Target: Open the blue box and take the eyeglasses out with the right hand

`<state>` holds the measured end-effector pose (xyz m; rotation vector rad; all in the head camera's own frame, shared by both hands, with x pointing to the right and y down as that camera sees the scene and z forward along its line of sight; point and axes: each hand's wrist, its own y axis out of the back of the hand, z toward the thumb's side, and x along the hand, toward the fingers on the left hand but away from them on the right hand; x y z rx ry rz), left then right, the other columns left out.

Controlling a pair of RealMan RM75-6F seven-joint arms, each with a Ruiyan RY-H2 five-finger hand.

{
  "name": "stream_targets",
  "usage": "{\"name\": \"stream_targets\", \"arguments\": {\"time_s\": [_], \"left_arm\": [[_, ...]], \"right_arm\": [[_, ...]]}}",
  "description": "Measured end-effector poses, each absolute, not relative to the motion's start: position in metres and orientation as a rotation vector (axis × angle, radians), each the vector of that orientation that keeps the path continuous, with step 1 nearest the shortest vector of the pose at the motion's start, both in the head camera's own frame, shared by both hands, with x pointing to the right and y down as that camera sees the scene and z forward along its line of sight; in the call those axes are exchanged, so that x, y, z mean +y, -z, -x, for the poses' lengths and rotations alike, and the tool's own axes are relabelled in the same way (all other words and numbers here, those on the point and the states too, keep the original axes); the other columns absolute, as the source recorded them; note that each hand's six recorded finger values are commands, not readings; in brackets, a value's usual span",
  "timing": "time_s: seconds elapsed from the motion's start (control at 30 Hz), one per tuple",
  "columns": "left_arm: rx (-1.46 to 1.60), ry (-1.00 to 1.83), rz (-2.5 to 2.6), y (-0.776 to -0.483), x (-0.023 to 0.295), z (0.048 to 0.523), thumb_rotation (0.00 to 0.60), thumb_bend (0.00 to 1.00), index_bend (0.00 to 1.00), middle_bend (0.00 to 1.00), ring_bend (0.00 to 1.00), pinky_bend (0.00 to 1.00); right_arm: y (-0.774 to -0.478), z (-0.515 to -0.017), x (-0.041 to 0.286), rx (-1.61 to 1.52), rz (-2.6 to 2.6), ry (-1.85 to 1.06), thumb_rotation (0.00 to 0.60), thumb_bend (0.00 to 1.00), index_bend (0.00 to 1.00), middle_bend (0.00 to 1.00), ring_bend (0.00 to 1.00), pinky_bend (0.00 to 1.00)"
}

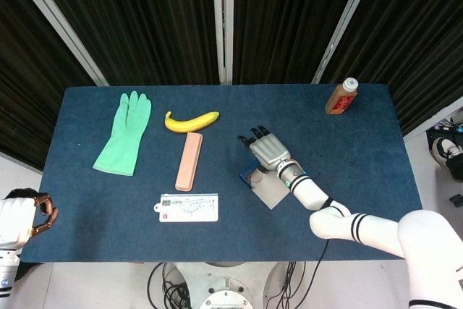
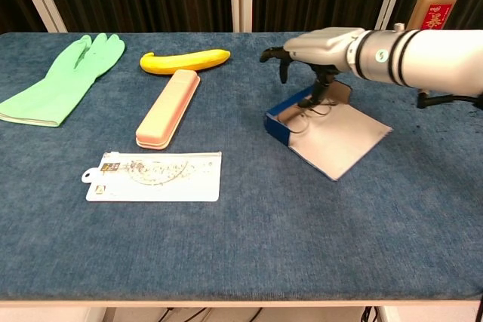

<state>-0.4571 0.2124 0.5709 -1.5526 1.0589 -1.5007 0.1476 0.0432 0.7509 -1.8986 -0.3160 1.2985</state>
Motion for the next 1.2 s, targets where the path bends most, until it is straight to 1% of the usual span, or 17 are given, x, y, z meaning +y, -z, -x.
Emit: {"name": "stream_targets", "arguments": {"time_s": [0.17, 0.33, 0.53, 0.83, 1.0, 1.07, 1.2], "left_arm": [[1.06, 1.5, 1.556, -0.571, 0.212, 0.458, 0.6, 0.37, 0.66, 0.67, 0.43, 0.37], [1.061, 1.499, 1.559, -0.571, 0.212, 0.458, 0.6, 0.37, 0.66, 0.67, 0.43, 0.37], [1.06, 1.499, 1.56, -0.571, 0.212, 0.457, 0.6, 0.37, 0.66, 0.67, 0.43, 0.37], [1.055, 1.501, 1.555, -0.571, 0.212, 0.457, 0.6, 0.37, 0.66, 0.66, 0.43, 0.37], [1.052, 1.502, 1.551, -0.571, 0.212, 0.457, 0.6, 0.37, 0.66, 0.67, 0.43, 0.37], [1.053, 1.502, 1.55, -0.571, 0.212, 0.457, 0.6, 0.37, 0.66, 0.67, 0.43, 0.37], [1.054, 1.503, 1.551, -0.571, 0.212, 0.457, 0.6, 0.37, 0.66, 0.67, 0.43, 0.37]], "right_arm": [[-0.754, -0.127, 0.035, -0.353, 1.904, -1.287, 0.6, 0.3, 0.0, 0.27, 0.0, 0.0], [-0.757, -0.125, 0.027, -0.385, 1.894, -1.317, 0.6, 0.31, 0.0, 0.31, 0.0, 0.0], [-0.759, -0.143, 0.03, -0.358, 1.909, -1.39, 0.6, 0.31, 0.0, 0.35, 0.0, 0.0], [-0.747, -0.176, 0.046, -0.302, 1.936, -1.472, 0.6, 0.31, 0.0, 0.36, 0.0, 0.0], [-0.742, -0.181, 0.046, -0.319, 1.928, -1.482, 0.6, 0.33, 0.0, 0.34, 0.0, 0.0], [-0.743, -0.179, 0.043, -0.331, 1.923, -1.475, 0.6, 0.34, 0.02, 0.33, 0.0, 0.0], [-0.746, -0.172, 0.041, -0.325, 1.923, -1.462, 0.6, 0.35, 0.11, 0.32, 0.0, 0.0]]}}
